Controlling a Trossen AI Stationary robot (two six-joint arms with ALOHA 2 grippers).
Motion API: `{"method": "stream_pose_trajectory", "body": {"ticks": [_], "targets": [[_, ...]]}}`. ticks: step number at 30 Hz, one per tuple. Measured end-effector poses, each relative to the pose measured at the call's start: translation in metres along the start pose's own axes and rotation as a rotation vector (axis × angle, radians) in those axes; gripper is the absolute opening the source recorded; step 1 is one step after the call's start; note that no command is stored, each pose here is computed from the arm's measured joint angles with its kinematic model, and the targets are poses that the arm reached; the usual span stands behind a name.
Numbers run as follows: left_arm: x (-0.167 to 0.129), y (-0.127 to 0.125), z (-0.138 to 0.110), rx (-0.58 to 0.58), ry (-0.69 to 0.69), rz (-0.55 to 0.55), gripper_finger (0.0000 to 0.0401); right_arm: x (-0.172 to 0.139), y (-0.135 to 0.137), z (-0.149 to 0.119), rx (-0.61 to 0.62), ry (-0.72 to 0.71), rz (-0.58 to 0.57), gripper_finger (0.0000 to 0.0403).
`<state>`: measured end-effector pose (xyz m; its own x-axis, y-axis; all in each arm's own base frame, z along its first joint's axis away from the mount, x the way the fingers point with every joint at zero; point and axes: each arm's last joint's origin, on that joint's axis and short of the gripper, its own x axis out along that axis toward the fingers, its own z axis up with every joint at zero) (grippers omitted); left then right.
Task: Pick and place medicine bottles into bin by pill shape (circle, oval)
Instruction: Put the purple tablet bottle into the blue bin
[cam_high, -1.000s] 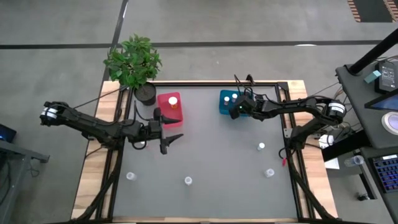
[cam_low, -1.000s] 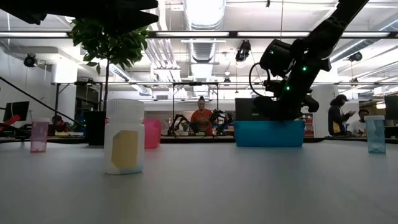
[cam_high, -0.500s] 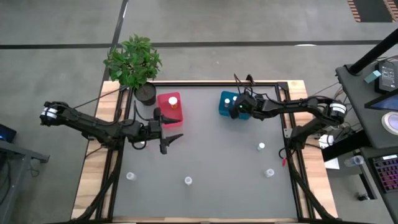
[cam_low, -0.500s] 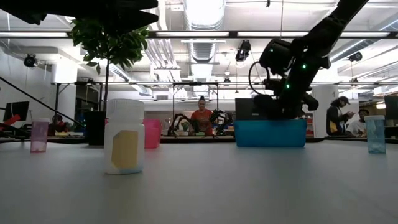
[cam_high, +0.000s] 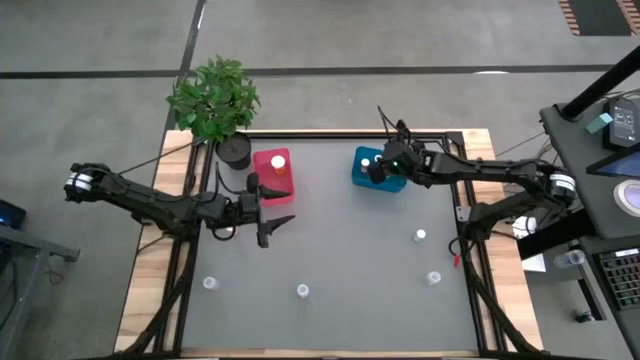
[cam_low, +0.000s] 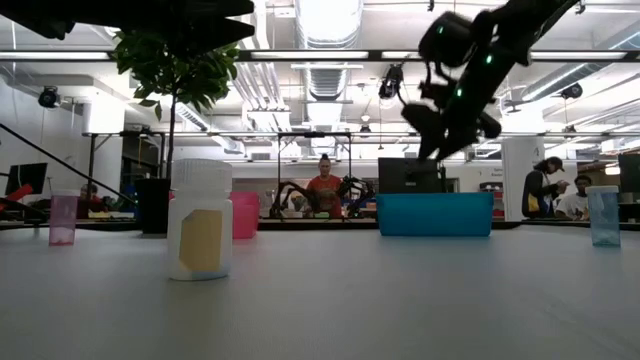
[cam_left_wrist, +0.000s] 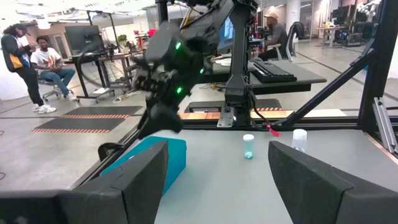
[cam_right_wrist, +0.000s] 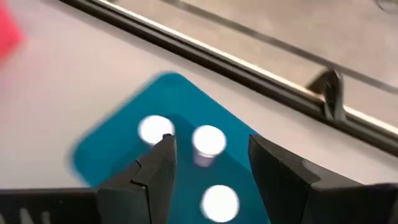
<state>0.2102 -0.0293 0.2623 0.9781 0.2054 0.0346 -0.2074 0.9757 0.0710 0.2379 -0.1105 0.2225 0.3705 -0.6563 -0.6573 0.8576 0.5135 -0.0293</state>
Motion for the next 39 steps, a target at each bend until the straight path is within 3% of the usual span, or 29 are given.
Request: {"method": "stream_pose_trajectory", "body": {"ticks": [6,11,18,23,27,31,34,39], "targets": [[0.000,0.000,-0.001,-0.010,0.005,-0.001,0.0258,-0.043,0.021,-0.005,-0.143,-0.102,0.163,0.0178],[0.001,-0.002,-0.006,-0.127,0.044,-0.005,0.0258,-0.079,0.036,-0.015,-0.297,-0.221,0.321,0.0170],[0.006,-0.014,-0.021,-0.374,0.179,-0.125,0.0258,-0.113,0.051,-0.025,-0.481,-0.358,0.470,0.0168],[0.006,-0.023,-0.026,-0.657,0.446,-0.217,0.0258,-0.119,0.056,-0.026,-0.547,-0.413,0.494,0.0168],[-0.008,-0.028,-0.039,-0.780,0.811,-0.091,0.0258,-0.116,0.057,-0.029,-0.585,-0.410,0.482,0.0168],[-0.030,-0.018,-0.045,-0.814,1.152,0.223,0.0258,-0.113,0.059,-0.031,-0.619,-0.427,0.475,0.0168],[-0.038,-0.013,-0.038,-0.806,1.251,0.348,0.0258,-0.113,0.059,-0.030,-0.639,-0.448,0.473,0.0168],[-0.037,-0.013,-0.025,-0.818,1.273,0.404,0.0258,-0.117,0.055,-0.020,-0.671,-0.533,0.442,0.0168]]}}
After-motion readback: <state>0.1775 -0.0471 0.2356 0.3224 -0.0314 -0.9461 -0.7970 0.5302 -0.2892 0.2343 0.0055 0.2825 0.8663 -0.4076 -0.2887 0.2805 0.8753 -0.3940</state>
